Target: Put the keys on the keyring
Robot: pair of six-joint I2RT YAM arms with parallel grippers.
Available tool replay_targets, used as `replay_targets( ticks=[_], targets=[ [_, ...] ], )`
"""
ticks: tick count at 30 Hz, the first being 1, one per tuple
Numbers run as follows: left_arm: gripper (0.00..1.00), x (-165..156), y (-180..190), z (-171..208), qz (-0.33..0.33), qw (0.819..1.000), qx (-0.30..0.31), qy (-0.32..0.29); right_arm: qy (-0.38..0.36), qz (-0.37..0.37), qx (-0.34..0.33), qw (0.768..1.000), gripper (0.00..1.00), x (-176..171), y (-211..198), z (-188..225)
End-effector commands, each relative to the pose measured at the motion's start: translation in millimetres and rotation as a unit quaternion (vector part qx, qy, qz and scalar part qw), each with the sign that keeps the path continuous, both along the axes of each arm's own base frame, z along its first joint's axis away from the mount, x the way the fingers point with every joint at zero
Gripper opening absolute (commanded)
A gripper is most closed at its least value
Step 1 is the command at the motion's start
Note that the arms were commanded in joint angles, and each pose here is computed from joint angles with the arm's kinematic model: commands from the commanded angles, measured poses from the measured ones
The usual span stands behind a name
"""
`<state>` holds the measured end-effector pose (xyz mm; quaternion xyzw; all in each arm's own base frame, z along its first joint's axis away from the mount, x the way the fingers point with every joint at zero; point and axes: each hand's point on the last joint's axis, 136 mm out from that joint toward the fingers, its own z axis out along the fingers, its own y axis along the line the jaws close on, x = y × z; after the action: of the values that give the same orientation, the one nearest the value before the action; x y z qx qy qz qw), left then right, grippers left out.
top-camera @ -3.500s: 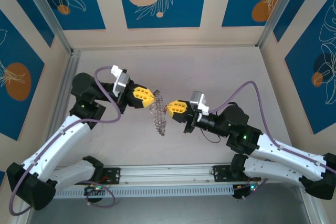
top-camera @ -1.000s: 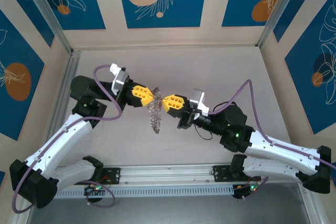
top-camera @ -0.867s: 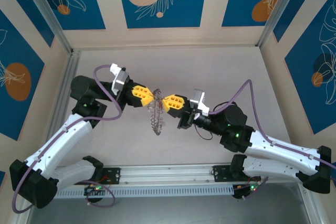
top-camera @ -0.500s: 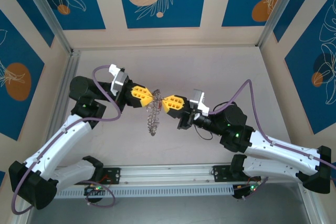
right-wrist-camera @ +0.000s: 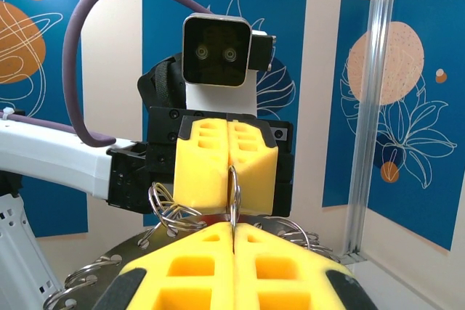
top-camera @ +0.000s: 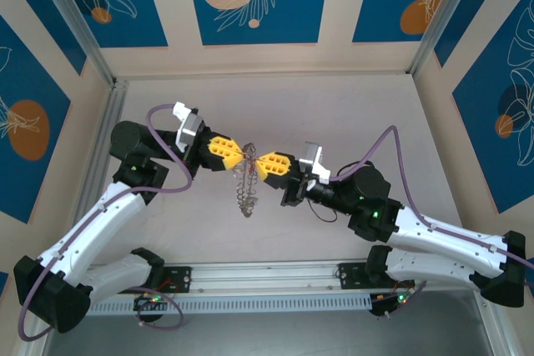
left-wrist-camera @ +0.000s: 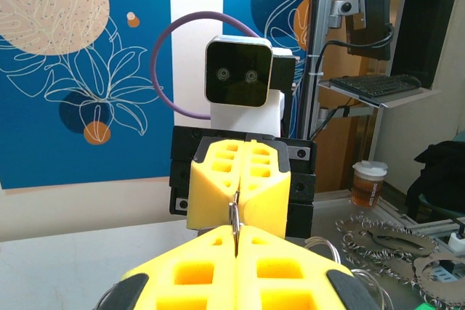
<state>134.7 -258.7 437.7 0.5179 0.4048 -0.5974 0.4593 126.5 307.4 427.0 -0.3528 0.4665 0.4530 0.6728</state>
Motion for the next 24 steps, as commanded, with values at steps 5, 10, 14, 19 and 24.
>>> replay_targets(
  ticks=[5,10,14,19,24],
  targets=[
    [0.00,-4.4,5.4,6.6,0.007,1.000,-0.011,-0.025,-0.005,-0.002,0.030,1.000,0.00,0.7,-6.3,22.5],
    [0.00,-4.9,5.6,7.1,0.007,1.000,-0.011,-0.026,-0.003,-0.002,0.029,1.000,0.00,2.6,-4.9,22.3],
    [0.00,-5.0,5.5,7.0,0.007,1.000,-0.011,-0.027,-0.002,0.000,0.030,1.000,0.00,3.3,-4.9,23.7],
    [0.00,-5.1,5.7,7.0,0.007,1.000,-0.011,-0.026,-0.002,0.002,0.029,1.000,0.00,4.2,-2.8,23.4],
    [0.00,-5.7,5.9,7.3,0.006,1.000,-0.010,-0.027,-0.002,0.006,0.028,1.000,0.00,4.2,-1.1,23.9]
  ],
)
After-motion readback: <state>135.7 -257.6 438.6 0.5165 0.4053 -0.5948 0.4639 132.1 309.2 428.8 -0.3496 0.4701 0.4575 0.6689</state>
